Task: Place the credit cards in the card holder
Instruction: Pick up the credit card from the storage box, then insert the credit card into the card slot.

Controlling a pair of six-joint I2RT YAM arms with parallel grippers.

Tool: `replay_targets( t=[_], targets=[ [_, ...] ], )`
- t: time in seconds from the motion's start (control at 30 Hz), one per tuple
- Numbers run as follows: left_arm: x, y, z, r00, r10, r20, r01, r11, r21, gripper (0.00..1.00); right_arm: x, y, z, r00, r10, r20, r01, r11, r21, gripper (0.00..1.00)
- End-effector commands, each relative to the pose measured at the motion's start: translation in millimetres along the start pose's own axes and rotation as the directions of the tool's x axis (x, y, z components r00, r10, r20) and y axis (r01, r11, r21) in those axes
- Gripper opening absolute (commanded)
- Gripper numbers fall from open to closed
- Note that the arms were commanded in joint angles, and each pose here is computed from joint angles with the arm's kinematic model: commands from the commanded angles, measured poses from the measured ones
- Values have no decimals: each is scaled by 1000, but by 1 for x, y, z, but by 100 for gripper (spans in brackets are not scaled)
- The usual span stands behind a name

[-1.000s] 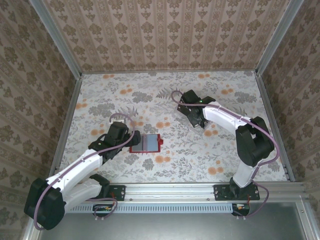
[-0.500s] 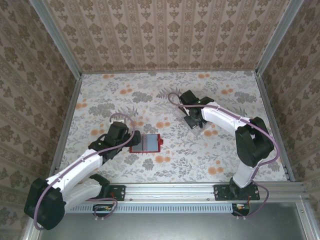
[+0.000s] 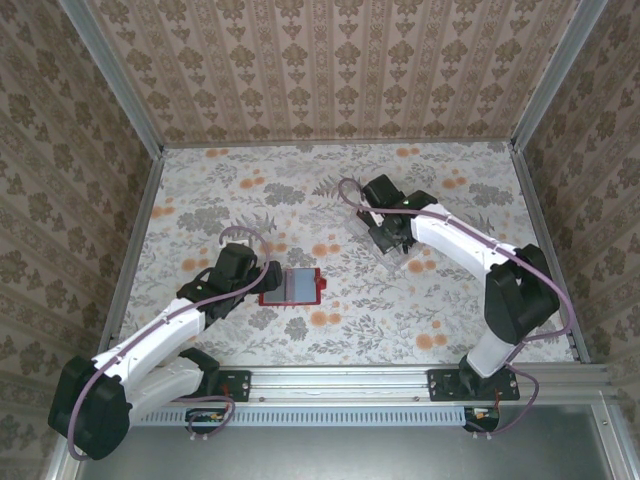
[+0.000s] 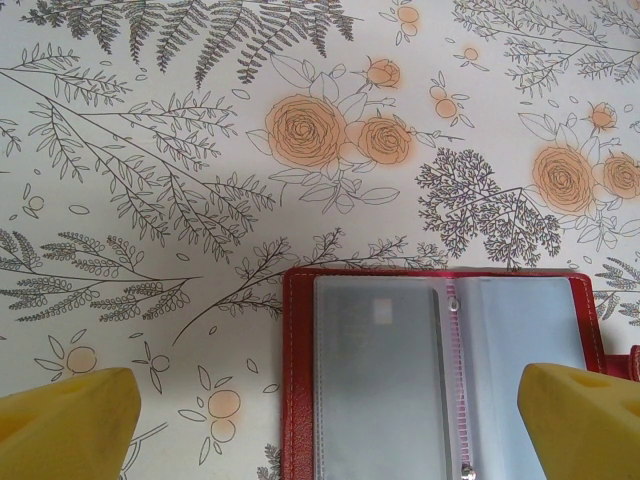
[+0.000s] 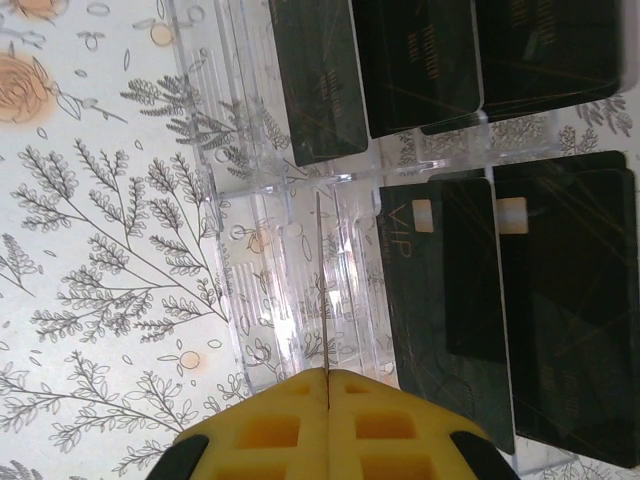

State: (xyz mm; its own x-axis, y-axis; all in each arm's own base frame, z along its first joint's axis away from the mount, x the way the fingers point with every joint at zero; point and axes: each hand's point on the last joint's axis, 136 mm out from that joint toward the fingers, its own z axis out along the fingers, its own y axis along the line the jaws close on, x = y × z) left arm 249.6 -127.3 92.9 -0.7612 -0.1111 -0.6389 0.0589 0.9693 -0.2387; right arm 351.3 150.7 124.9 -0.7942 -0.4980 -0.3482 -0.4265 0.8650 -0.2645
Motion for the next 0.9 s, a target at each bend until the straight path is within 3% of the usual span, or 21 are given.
replay_targets(
  t=[0.0, 0.13, 0.33, 0.6, 0.87],
  targets=[
    [-3, 0, 0, 1000, 1, 12, -1, 1000, 8, 100, -9, 1, -22, 998, 51, 48, -50, 998, -33, 0],
    [-1, 2, 0, 1000, 3, 10, -3, 1000, 1, 100, -20, 9, -41, 985, 129, 112, -115, 986, -118, 0],
    [6, 9, 2, 1000, 11, -10, -11, 1000, -28, 100, -41, 48, -75, 944, 269, 189, -180, 904, -389, 0],
    [24, 29, 4, 998, 23, -57, -29, 993, -110, 100, -68, 115, -100, 849, 490, 199, -236, 688, -687, 0],
    [32, 35, 6, 996, 15, -84, -27, 990, -141, 100, -72, 169, -89, 765, 627, 151, -281, 536, -796, 0]
  ],
)
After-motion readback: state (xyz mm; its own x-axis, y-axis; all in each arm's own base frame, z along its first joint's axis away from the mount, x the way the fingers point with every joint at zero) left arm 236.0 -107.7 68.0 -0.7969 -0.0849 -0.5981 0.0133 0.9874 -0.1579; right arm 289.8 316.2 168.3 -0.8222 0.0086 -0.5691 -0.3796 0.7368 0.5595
